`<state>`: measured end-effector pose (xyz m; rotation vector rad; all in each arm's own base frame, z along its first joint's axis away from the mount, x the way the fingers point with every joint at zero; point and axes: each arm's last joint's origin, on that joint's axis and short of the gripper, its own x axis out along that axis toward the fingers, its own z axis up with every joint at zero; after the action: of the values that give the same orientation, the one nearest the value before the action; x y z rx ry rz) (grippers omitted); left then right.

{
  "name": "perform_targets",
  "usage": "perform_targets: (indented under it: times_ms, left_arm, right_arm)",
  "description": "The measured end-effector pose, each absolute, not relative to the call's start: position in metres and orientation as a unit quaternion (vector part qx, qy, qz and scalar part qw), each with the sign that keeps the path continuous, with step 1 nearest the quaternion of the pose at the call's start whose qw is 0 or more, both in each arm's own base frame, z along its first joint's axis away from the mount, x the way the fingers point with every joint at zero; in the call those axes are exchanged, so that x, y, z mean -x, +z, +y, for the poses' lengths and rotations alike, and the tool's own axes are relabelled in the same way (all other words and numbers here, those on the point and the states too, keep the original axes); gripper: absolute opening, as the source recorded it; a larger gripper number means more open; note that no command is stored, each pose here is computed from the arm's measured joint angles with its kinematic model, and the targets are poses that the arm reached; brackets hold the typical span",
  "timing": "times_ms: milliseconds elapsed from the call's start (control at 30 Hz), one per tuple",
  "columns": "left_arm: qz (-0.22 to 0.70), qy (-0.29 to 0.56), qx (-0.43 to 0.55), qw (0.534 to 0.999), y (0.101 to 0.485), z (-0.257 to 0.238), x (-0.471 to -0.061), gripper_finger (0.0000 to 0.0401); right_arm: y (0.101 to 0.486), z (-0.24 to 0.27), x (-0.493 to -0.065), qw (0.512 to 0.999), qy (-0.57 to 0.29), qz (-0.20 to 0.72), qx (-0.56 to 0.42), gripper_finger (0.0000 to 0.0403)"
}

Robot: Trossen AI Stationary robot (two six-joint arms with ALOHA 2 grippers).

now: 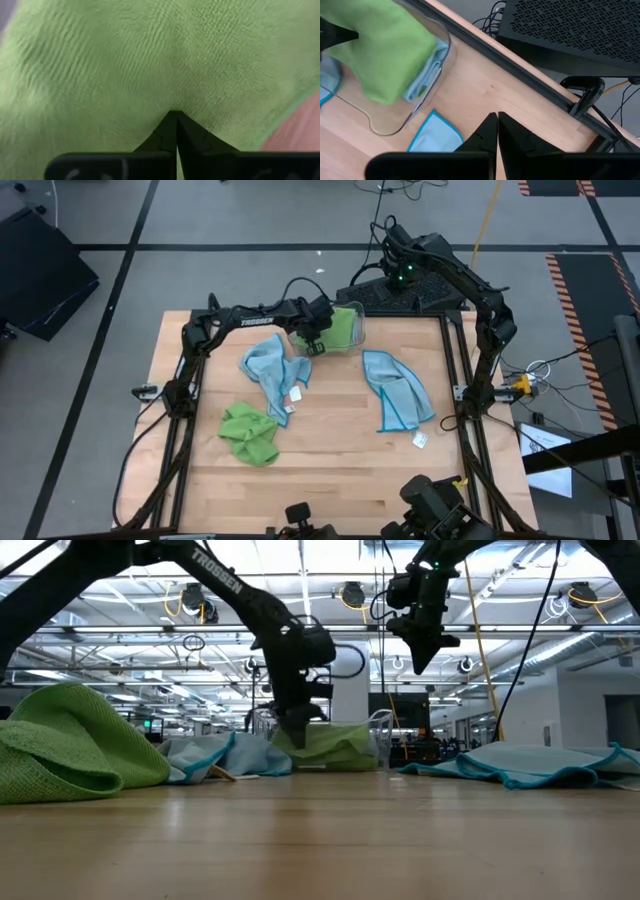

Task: Fold microfiber towels
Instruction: Put the right folded green microfiber cloth into the transparent bin

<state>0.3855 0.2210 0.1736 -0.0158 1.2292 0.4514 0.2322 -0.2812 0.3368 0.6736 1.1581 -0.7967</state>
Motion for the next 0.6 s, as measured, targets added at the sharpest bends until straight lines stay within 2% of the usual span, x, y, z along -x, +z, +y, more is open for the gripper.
perform_targets:
  times_ms: [300, 600]
  left_arm:
    - [0.589, 0.183, 0.034, 0.786, 0.162, 0.212, -0.381, 0.0003]
    - [0.588, 0.178, 0.041, 0.788, 0.191, 0.21, -0.389, 0.0003]
  right_arm:
    - [0.337, -0.281, -0.232, 0.713, -0.356, 0.524, -0.3, 0.0008]
    - [0.337, -0.281, -0.232, 0.712, -0.358, 0.522, -0.304, 0.0008]
